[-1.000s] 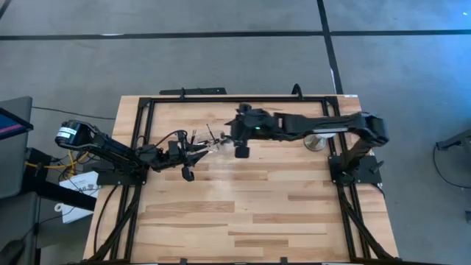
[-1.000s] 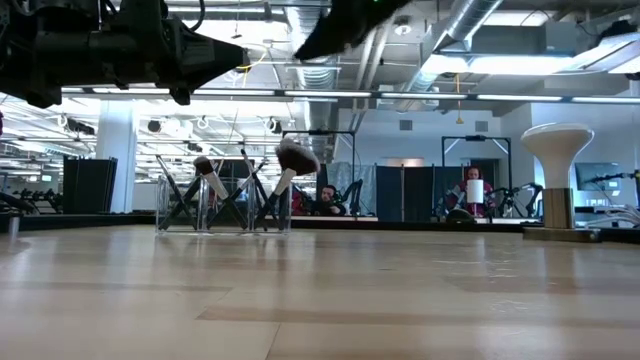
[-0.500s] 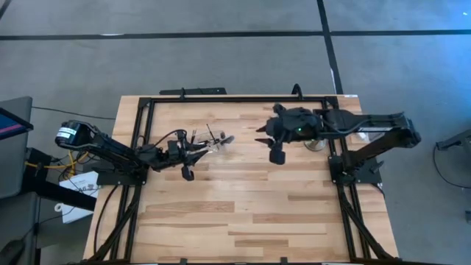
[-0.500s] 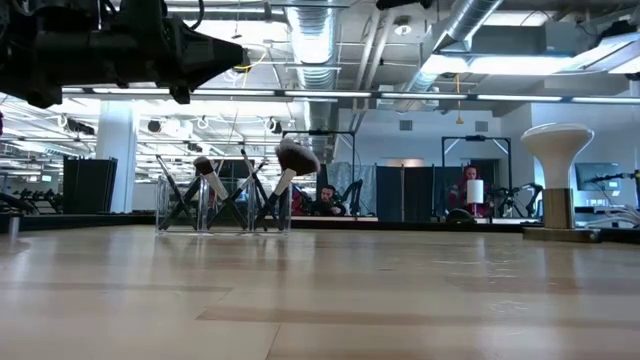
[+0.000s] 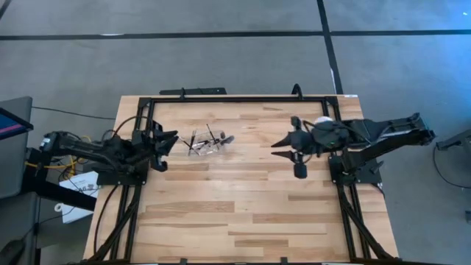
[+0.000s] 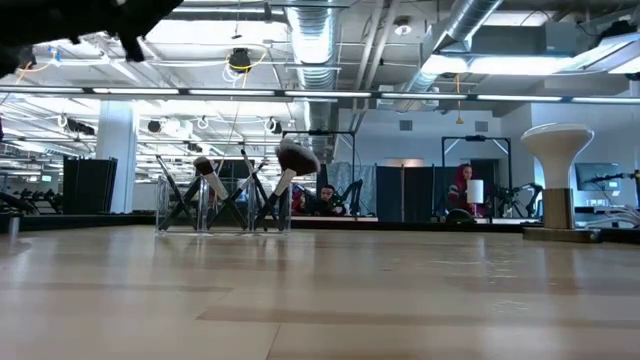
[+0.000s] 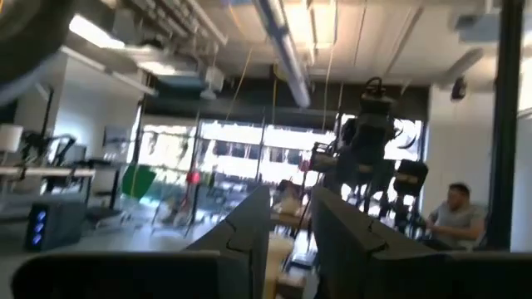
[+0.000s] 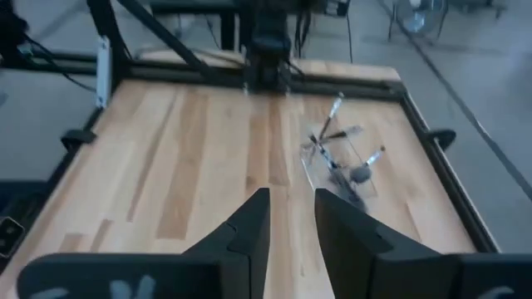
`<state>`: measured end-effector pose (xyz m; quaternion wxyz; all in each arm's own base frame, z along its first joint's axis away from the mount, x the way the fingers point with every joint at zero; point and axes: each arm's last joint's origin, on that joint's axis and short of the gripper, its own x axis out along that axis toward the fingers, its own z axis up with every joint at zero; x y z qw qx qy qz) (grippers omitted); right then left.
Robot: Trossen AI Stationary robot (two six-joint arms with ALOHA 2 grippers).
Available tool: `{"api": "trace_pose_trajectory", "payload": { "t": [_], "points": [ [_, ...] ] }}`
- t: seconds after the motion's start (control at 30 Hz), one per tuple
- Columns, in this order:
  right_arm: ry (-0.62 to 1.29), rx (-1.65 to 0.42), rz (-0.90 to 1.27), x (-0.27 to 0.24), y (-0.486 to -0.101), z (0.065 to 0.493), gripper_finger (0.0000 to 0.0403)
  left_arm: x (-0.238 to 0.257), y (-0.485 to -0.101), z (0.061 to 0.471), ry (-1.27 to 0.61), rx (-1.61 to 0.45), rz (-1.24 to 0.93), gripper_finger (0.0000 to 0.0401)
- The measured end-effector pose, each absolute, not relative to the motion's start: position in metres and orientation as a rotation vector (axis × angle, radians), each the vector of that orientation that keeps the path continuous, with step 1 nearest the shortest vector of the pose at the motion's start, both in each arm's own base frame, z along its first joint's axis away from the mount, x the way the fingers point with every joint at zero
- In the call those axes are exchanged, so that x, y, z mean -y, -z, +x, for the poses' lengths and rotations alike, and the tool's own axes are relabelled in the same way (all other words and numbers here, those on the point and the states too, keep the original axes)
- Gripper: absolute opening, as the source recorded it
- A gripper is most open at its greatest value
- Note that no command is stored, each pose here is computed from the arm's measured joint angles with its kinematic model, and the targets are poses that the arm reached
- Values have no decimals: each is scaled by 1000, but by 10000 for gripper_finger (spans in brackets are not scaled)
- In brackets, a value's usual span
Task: Put items in baskets/containers
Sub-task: Return to Home Position
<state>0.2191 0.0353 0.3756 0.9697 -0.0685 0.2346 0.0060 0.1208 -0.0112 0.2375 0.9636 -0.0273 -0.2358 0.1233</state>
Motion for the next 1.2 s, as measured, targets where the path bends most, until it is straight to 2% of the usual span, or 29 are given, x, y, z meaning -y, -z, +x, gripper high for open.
{"api": "trace_pose_trajectory", "payload": {
  "t": [0.33, 0.5, 0.9, 1.2],
  "points": [
    [10, -200, 32, -25, -305, 167, 86, 7, -219, 100, -238, 287, -9, 88],
    [-3, -56, 70, -21, -295, 139, 85, 7, -215, 101, -241, 273, 30, 88],
    [-47, 27, 85, -19, -251, 106, 85, 7, -211, 101, -248, 241, 91, 88],
    [-107, 44, 87, -18, -219, 95, 85, 8, -189, 105, -232, 190, 9, 88]
  ]
}}
